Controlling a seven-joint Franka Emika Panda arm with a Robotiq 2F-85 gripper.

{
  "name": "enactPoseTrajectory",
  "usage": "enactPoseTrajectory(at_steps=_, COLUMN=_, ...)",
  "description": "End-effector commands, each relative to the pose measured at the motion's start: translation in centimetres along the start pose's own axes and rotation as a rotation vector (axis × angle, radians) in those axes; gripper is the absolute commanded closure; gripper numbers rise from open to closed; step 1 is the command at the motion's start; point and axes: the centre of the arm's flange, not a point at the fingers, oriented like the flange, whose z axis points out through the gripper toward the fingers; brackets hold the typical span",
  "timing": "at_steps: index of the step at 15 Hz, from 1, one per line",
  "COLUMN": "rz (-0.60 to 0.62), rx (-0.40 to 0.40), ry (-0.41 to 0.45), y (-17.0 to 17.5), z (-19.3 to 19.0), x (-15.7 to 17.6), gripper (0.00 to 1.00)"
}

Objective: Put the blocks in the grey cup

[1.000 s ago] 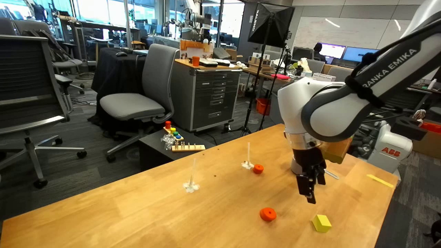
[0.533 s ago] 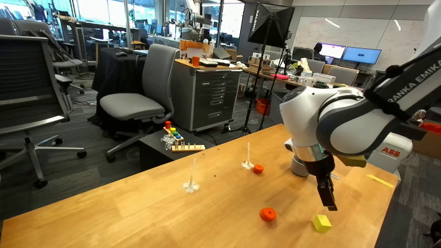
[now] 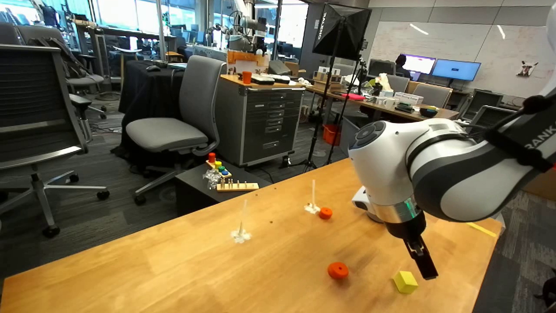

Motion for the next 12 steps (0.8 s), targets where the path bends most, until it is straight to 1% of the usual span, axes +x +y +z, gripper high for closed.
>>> enactPoseTrajectory(at_steps=1, rz=-0.061, rx=-0.040, ry=-0.016, y=-2.4, z=-0.9, x=0.2, gripper=0.00)
enactPoseTrajectory(at_steps=6, rz=-0.088, rx=-0.046, ry=-0.031, y=-3.5, z=-0.8, x=1.2, gripper=0.00)
enactPoseTrajectory(at_steps=12, rz=-0.085, rx=-0.036, ry=-0.071, y=-3.3, z=1.2, x=2.3, gripper=0.00)
